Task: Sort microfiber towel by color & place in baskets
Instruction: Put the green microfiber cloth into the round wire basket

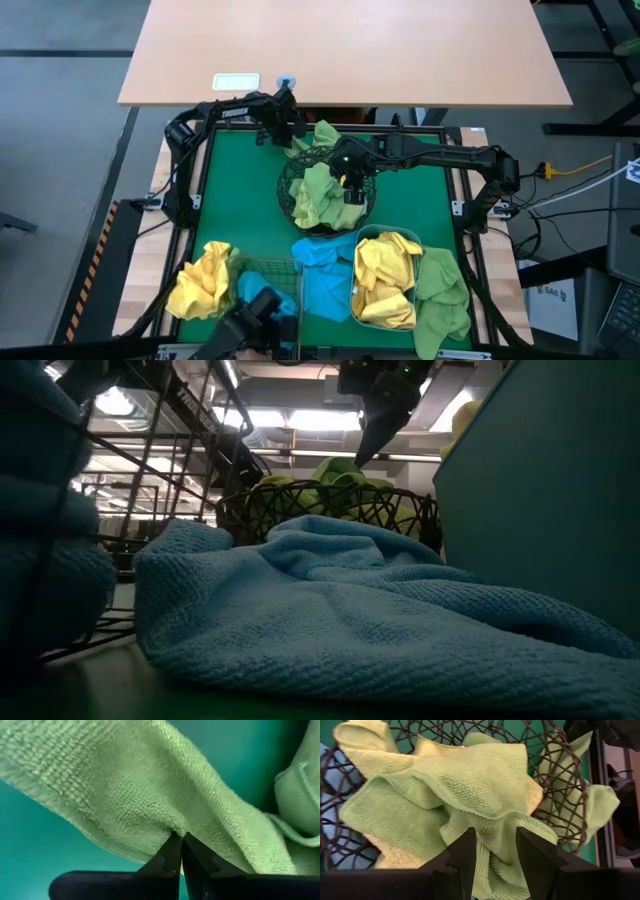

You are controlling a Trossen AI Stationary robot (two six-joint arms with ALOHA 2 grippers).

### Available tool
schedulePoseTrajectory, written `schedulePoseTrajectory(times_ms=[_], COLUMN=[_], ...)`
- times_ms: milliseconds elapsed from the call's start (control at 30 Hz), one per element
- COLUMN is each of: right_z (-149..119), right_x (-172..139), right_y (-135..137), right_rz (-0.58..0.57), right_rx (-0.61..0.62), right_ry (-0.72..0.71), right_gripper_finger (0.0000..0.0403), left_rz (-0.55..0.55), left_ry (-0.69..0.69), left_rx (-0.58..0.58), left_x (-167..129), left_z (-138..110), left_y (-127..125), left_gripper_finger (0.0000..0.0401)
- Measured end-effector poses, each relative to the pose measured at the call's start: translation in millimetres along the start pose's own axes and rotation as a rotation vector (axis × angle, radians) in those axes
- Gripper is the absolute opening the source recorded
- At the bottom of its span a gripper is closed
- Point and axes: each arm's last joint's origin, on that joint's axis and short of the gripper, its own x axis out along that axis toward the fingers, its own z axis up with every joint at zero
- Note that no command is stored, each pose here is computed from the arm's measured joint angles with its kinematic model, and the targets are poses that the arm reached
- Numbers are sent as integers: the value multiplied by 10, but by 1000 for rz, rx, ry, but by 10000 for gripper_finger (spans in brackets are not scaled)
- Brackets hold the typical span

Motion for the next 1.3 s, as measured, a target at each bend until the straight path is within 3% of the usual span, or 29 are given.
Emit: schedulePoseTrajectory(times_ms=[300, 500, 700, 1067, 1300], right_z=[75, 136, 145, -166, -271], right_x=[-130, -339, -652, -1233, -1327], right_y=[-39, -70, -141, -478, -521], right_rz=[-47, -50, -71, -22, -11], right_rx=[3, -9, -40, 101, 131], right_ry=[-23, -25, -4, -104, -139], right_gripper_finger=[140, 140, 140, 140, 140], left_rz=[-119, -253, -306, -348, -400], left_ry=[-76, -157, -200, -190, -173], left_rx=[-5, 9, 40, 82, 102], left_x=[-73, -149, -194, -204, -321], left_z=[234, 423, 512, 517, 484], left_y=[67, 73, 89, 67, 29], left_gripper_finger=[1, 1, 0, 0, 0])
